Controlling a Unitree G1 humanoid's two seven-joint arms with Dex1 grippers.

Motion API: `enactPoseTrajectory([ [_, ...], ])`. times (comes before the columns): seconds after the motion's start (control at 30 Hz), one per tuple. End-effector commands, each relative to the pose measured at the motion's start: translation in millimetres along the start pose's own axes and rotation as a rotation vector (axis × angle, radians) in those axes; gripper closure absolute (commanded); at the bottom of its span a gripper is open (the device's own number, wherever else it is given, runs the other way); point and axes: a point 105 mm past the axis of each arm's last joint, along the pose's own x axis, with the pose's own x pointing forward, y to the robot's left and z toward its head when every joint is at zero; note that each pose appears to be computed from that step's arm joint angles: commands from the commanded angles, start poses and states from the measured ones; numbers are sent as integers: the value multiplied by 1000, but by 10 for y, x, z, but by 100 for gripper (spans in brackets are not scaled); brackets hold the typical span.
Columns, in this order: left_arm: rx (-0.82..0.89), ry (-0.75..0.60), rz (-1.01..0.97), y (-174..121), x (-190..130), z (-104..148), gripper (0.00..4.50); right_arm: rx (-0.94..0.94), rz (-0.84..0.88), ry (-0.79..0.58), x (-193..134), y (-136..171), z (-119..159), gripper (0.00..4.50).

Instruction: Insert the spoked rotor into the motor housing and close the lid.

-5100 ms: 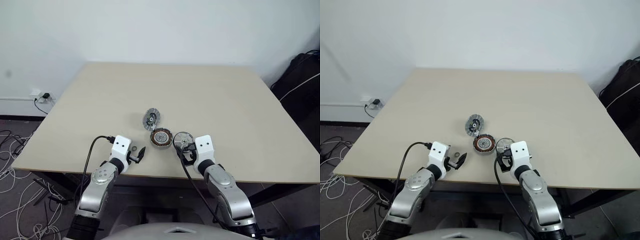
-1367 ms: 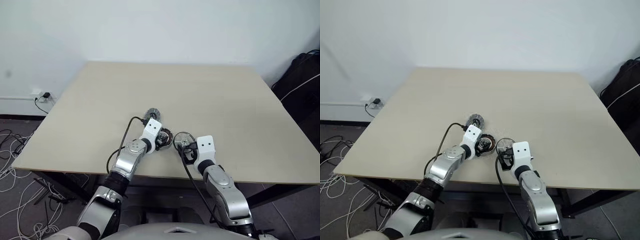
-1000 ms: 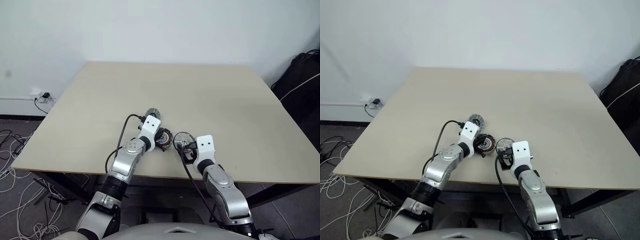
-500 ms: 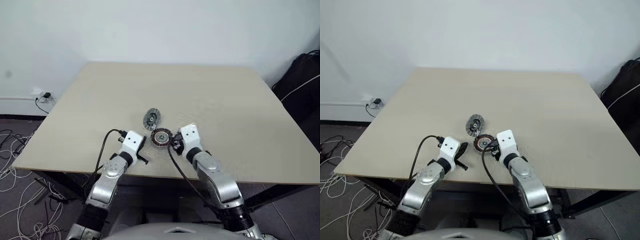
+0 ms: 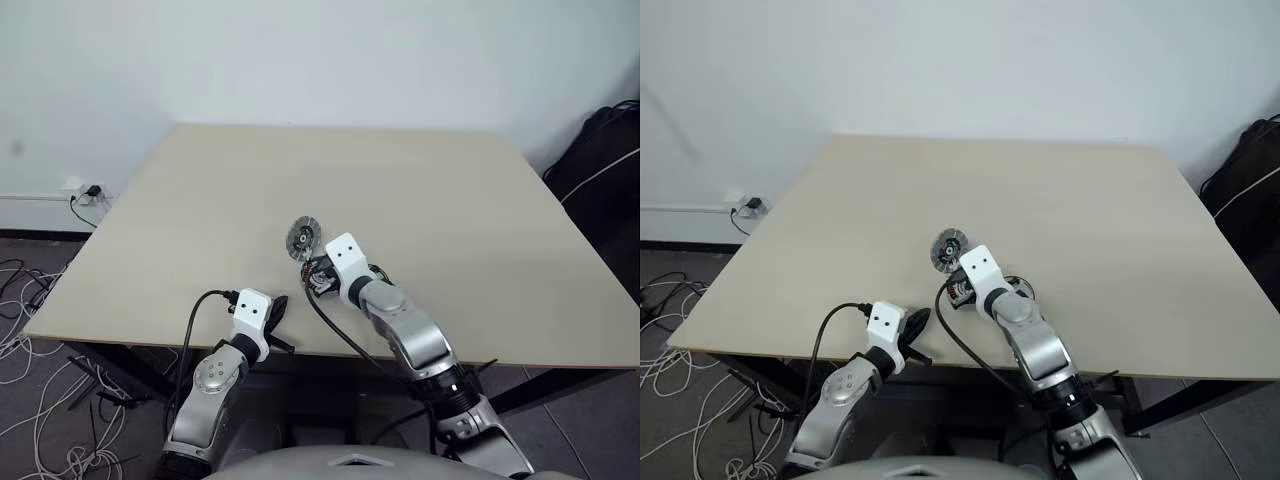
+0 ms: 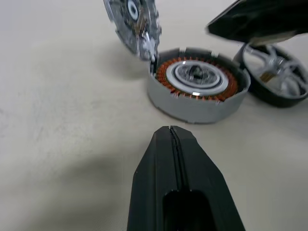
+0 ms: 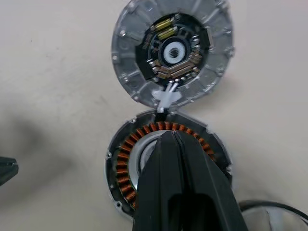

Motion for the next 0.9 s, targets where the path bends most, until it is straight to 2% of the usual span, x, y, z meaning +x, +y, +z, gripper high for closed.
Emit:
enactPoseTrajectory([
  [0.03, 20, -62, -28, -56, 0, 167, 450, -30, 2, -15, 61, 25, 147, 448],
  [0.27, 95, -17, -57, -80, -23, 97, 450, -74, 33, 30, 169, 96, 117, 448],
  [0.57, 111, -13, -61, -71, -25, 103, 450, -61, 37, 74, 242, 90, 23, 448],
  [0.9, 109, -13, -74, -93, -20, 110, 450, -34, -16, 93, 195, -97, -51, 448],
])
